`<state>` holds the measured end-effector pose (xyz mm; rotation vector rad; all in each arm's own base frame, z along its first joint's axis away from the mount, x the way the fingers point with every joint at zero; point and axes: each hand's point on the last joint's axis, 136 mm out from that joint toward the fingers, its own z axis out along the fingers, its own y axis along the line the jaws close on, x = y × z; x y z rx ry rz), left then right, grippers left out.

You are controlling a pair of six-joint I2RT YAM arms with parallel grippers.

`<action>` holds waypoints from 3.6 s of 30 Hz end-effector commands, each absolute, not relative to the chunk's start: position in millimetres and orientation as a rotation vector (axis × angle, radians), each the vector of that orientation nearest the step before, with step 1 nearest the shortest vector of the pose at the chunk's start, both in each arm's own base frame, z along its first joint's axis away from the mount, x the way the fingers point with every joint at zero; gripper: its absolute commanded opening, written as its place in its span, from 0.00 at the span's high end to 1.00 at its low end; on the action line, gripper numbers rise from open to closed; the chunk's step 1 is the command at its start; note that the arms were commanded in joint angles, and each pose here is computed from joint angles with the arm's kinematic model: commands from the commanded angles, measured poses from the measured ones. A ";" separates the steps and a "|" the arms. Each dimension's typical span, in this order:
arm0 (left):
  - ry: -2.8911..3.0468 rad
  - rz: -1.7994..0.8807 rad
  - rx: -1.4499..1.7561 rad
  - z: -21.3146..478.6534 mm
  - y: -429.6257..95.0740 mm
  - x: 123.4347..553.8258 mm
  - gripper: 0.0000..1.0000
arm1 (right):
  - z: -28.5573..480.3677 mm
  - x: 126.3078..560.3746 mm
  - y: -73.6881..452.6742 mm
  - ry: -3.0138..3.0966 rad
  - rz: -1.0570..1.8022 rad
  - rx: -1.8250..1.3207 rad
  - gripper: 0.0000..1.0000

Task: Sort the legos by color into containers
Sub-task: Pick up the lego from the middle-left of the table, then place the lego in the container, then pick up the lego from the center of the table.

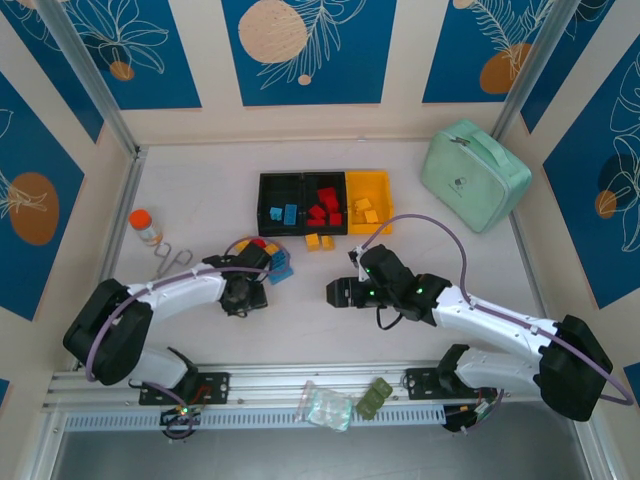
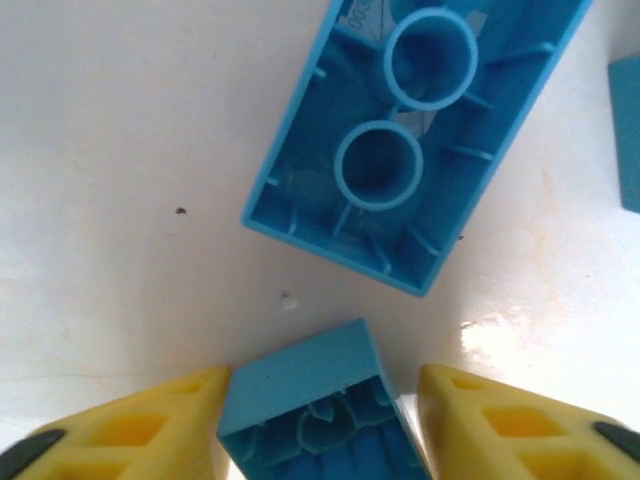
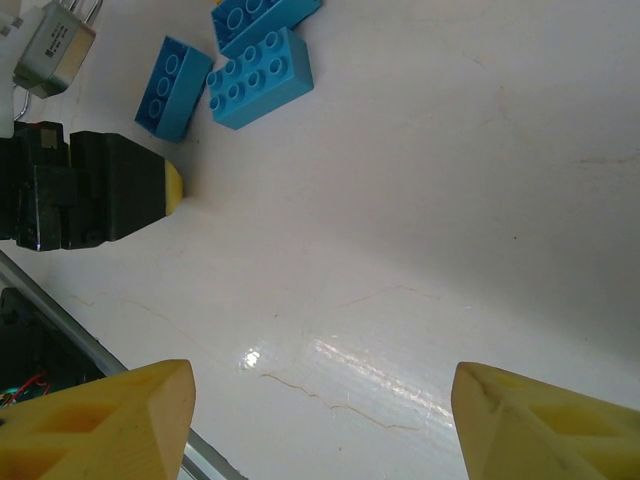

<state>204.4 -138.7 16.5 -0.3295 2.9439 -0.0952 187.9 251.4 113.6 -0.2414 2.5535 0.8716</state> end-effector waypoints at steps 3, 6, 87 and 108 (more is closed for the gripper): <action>2.933 -0.174 -0.284 28.4 -154.8 205.7 0.59 | 113.8 188.4 254.3 2.540 0.887 -0.237 0.32; 2.916 -0.176 -0.262 39.2 -153.5 206.1 0.61 | 115.6 189.0 255.9 2.536 0.893 -0.243 0.32; 2.793 -0.122 0.104 112.6 -142.4 308.0 0.41 | 141.0 189.9 270.7 2.512 0.807 -0.430 0.32; 2.947 -0.115 0.080 42.7 -135.6 265.2 0.37 | 129.1 187.4 281.6 2.545 0.835 -0.455 0.32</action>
